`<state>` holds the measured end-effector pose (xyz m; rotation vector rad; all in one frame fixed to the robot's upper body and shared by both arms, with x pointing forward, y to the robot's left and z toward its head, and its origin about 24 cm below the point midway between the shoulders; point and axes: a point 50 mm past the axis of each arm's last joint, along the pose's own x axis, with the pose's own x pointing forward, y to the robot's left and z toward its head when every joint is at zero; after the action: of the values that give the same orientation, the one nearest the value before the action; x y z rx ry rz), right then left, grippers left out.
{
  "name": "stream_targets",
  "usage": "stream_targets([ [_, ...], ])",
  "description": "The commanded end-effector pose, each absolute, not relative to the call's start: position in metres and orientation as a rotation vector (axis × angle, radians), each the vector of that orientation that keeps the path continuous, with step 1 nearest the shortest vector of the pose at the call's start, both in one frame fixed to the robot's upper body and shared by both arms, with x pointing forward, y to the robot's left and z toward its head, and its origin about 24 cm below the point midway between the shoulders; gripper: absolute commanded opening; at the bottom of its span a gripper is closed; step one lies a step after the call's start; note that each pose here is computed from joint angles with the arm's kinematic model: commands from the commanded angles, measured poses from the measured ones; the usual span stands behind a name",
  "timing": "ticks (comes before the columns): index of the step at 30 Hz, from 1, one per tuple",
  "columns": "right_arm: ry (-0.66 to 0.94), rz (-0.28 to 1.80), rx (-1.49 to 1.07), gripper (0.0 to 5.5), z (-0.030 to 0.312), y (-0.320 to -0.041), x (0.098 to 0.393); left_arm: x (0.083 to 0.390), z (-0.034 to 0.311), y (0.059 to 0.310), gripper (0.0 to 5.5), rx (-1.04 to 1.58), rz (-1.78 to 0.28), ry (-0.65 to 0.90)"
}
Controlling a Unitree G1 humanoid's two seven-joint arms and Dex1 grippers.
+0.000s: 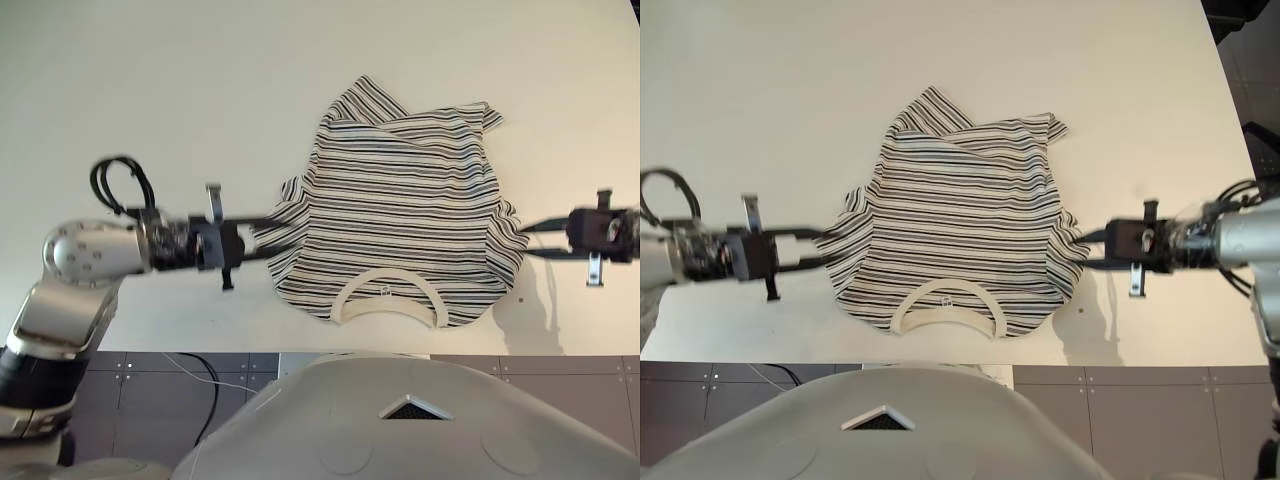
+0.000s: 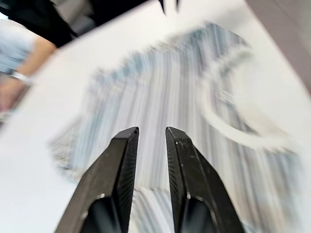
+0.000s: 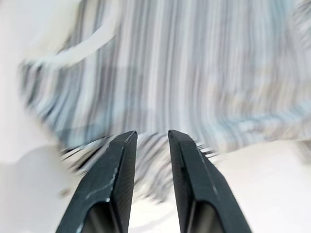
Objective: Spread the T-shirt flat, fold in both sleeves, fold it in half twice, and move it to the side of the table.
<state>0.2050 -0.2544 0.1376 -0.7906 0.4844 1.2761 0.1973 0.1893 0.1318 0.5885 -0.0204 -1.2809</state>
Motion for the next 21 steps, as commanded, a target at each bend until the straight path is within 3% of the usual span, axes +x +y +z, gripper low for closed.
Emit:
stream_targets([
  [1,0.311,1.162,-0.746,1.17,0.133,-0.229,0.245,0.239,0.093,0.179,1.01,0.839,-1.116,-0.009],
  [4,0.331,1.18,-0.737,1.17,0.109,-0.217,0.248,0.22,0.037,0.185,1.01,0.992,-1.205,0.101],
  [8,0.475,1.275,-0.77,1.17,0.071,-0.223,0.226,0.183,0.003,0.182,1.01,1.033,-1.376,0.109],
  [15,0.599,1.368,-0.792,1.17,0.044,-0.232,0.196,0.151,0.009,0.241,1.01,1.135,-1.416,0.275],
  [21,0.655,1.426,-0.725,1.17,0.025,-0.225,0.158,0.134,0.027,0.259,1.01,1.087,-1.387,0.312],
])
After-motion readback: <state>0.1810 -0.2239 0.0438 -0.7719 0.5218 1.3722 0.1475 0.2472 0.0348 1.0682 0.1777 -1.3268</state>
